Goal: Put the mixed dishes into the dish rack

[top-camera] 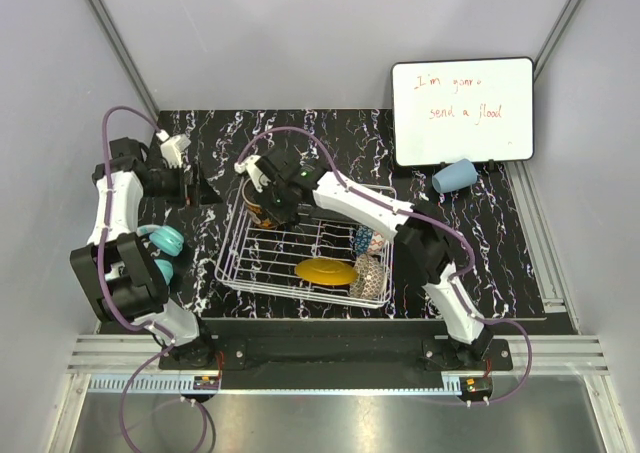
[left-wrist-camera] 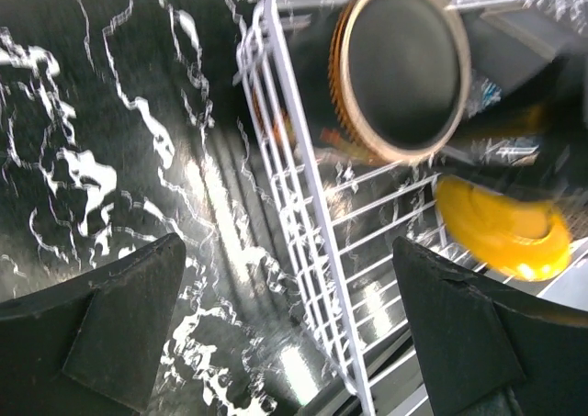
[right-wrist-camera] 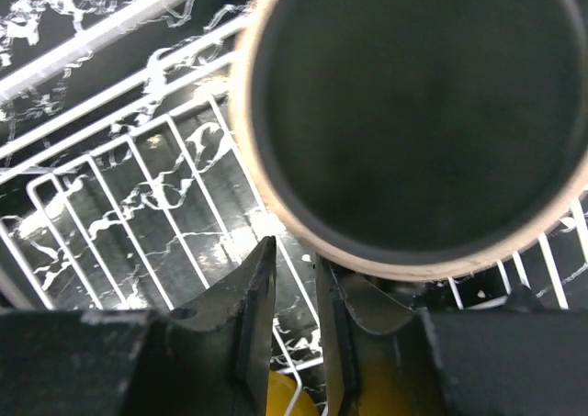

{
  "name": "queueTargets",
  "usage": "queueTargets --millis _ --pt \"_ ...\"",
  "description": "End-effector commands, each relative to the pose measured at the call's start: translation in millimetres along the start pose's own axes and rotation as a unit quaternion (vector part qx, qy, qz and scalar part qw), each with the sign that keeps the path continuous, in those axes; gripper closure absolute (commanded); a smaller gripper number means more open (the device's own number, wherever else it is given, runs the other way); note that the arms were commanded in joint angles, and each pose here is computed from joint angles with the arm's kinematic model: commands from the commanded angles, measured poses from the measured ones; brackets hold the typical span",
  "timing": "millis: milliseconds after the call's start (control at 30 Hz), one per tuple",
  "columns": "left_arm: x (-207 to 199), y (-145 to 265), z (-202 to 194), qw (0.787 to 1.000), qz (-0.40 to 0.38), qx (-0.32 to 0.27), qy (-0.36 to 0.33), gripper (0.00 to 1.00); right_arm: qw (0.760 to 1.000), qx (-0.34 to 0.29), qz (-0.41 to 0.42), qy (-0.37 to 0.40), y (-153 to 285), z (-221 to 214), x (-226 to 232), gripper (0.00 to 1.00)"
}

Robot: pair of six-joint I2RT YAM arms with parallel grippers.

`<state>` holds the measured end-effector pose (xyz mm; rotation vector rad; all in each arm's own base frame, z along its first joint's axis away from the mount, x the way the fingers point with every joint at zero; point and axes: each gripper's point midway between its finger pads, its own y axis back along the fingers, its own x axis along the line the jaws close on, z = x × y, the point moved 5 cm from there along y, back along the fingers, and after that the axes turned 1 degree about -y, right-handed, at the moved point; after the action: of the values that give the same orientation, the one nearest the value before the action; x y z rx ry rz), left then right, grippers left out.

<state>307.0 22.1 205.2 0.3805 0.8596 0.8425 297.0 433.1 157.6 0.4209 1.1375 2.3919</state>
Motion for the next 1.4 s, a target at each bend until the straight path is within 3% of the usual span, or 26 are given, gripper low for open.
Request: queueTargets --millis 0,133,300,367,400,467,500,567,600,667,700,833,867,967,1033,1067,1100,1367 --pt "1.8 5.4 -16.3 0.998 0.017 0.024 -0.049 0.01 0.999 -0.040 0.001 0.000 12.0 20.3 0.2 0.68" --pt "1.5 6.9 -23.2 0.997 0.015 0.040 -0.063 0.01 0.999 -0.051 -0.004 -0.001 38.3 20.6 2.0 0.58" --pt "-6.7 15.9 -10.9 0.997 0.017 0.022 -0.077 0.01 0.990 -0.138 -0.038 -0.005 139.4 39.9 3.9 0.21" --pt "-12.7 19.4 -3.4 0.997 0.012 0.009 -0.079 0.01 0.979 -0.187 -0.083 -0.018 190.0 46.4 -4.4 0.11" --pt "-14.9 19.5 -1.7 0.997 0.010 0.007 -0.079 0.01 0.975 -0.194 -0.107 -0.030 197.2 40.7 -12.5 0.00" --pt "-20.5 17.2 -0.6 0.997 0.001 0.006 -0.081 0.01 0.949 -0.231 -0.186 -0.106 237.9 30.3 -53.4 0.00" --pt "-22.8 15.6 -1.4 0.997 -0.003 0.008 -0.083 0.01 0.940 -0.222 -0.215 -0.142 233.8 11.3 -75.3 0.00" --pt "-25.5 9.0 -6.5 0.996 -0.008 0.020 -0.085 0.01 0.888 -0.247 -0.289 -0.259 266.2 -20.6 -133.6 0.00" --pt "-26.2 5.8 -8.8 0.996 -0.012 0.025 -0.084 0.01 0.871 -0.230 -0.314 -0.300 259.3 -47.4 -151.9 0.00" --pt "-27.1 0.8 -14.1 0.996 -0.015 0.034 -0.081 0.01 0.799 -0.241 -0.383 -0.397 281.5 -86.2 -194.4 0.00" --pt "-27.5 -1.1 -15.9 0.996 -0.017 0.037 -0.081 0.01 0.787 -0.223 -0.393 -0.419 273.6 -106.2 -202.0 0.00" --pt "-28.6 -1.7 -16.1 0.996 -0.014 0.039 -0.084 0.01 0.704 -0.210 -0.411 -0.540 266.8 -155.0 -244.0 0.00" --pt "-28.9 -0.5 -15.0 0.996 -0.012 0.038 -0.083 0.01 0.672 -0.208 -0.420 -0.574 271.3 -174.5 -260.1 0.00" --pt "-31.2 2.6 -9.3 0.996 -0.009 0.030 -0.088 0.01 0.627 -0.206 -0.404 -0.634 264.2 -195.9 -285.5 0.00" --pt "-32.3 3.4 -7.7 0.996 -0.008 0.029 -0.087 0.01 0.618 -0.205 -0.399 -0.646 256.8 -203.9 -300.5 0.00" --pt "-32.1 4.2 -7.0 0.996 -0.006 0.027 -0.088 0.01 0.627 -0.221 -0.383 -0.641 253.4 -196.3 -305.6 0.00" --pt "-31.6 4.1 -6.4 0.996 -0.003 0.028 -0.089 0.01 0.617 -0.224 -0.391 -0.645 261.1 -208.2 -319.8 0.00" --pt "-31.5 7.0 -7.2 0.995 0.006 0.030 -0.093 0.01 0.650 -0.191 -0.398 -0.619 253.6 -231.8 -367.0 0.00"
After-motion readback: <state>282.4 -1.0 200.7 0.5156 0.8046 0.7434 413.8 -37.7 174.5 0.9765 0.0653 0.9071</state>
